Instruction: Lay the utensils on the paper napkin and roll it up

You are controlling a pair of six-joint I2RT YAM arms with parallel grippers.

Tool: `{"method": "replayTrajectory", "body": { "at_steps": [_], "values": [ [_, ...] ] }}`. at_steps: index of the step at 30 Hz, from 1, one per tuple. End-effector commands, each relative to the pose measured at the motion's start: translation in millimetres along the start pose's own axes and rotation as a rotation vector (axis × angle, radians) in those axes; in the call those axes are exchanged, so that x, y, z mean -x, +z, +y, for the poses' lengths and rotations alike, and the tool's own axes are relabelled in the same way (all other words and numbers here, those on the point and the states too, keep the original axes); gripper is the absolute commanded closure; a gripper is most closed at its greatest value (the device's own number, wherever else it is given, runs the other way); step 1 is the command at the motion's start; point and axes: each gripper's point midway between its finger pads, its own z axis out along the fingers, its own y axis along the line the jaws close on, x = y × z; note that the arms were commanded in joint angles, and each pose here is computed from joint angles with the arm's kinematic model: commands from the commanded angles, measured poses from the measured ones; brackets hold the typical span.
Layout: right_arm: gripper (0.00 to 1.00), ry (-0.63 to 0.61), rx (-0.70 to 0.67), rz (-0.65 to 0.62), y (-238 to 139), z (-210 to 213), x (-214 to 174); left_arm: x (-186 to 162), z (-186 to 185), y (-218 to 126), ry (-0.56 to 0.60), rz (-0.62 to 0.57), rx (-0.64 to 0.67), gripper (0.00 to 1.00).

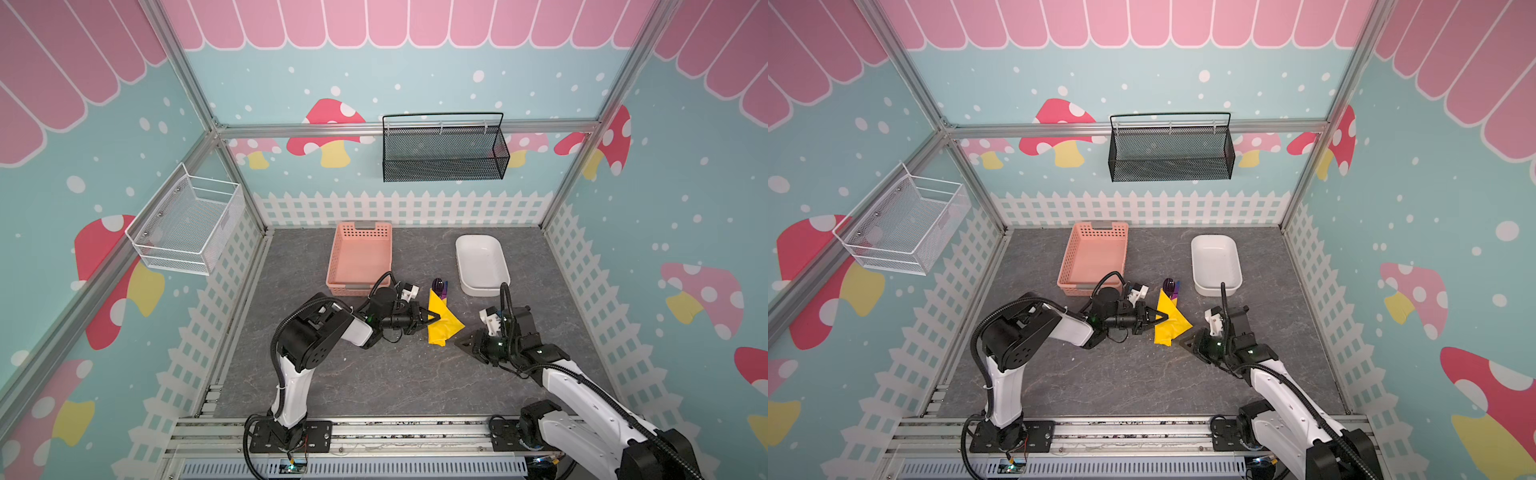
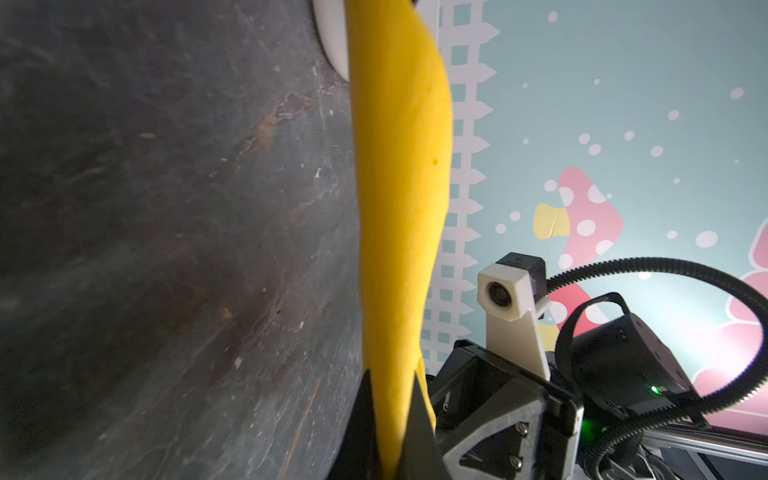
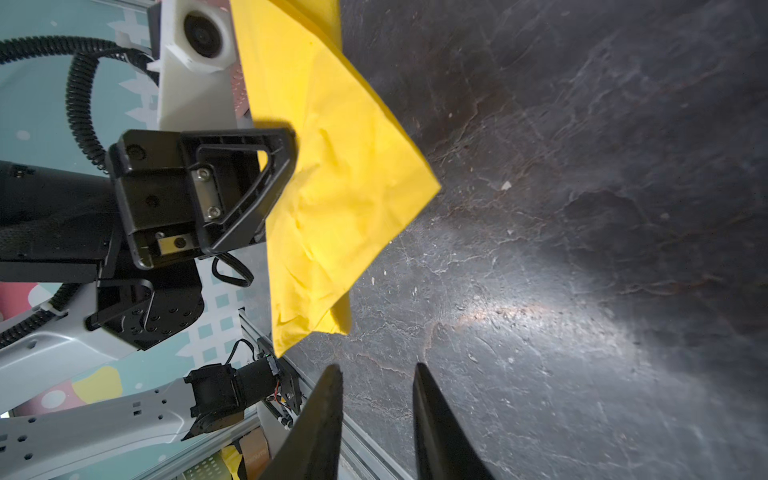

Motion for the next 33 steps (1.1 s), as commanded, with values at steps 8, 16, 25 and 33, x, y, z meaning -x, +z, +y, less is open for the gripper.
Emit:
{"method": "replayTrajectory", "body": {
  "at_steps": [8,16,25,33],
  "values": [
    [0.69,-0.172,0.070,-0.167,-34,47,31,26,-104,-37,0.362,-0.168,-0.142,1.00],
    [0.66,-0.526,0.283,-0.420,-104,143,54,40,-200,-72,0.736,-0.300,-0.047,1.00],
    [0.45,-0.902,0.649,-0.573,-172,241,35,25,-321,-114,0.983,-0.427,-0.259,1.00],
    [0.21,-1.007,0.788,-0.620,-191,277,33,-1,-373,-125,1.062,-0.424,-0.378,1.00]
  ]
}}
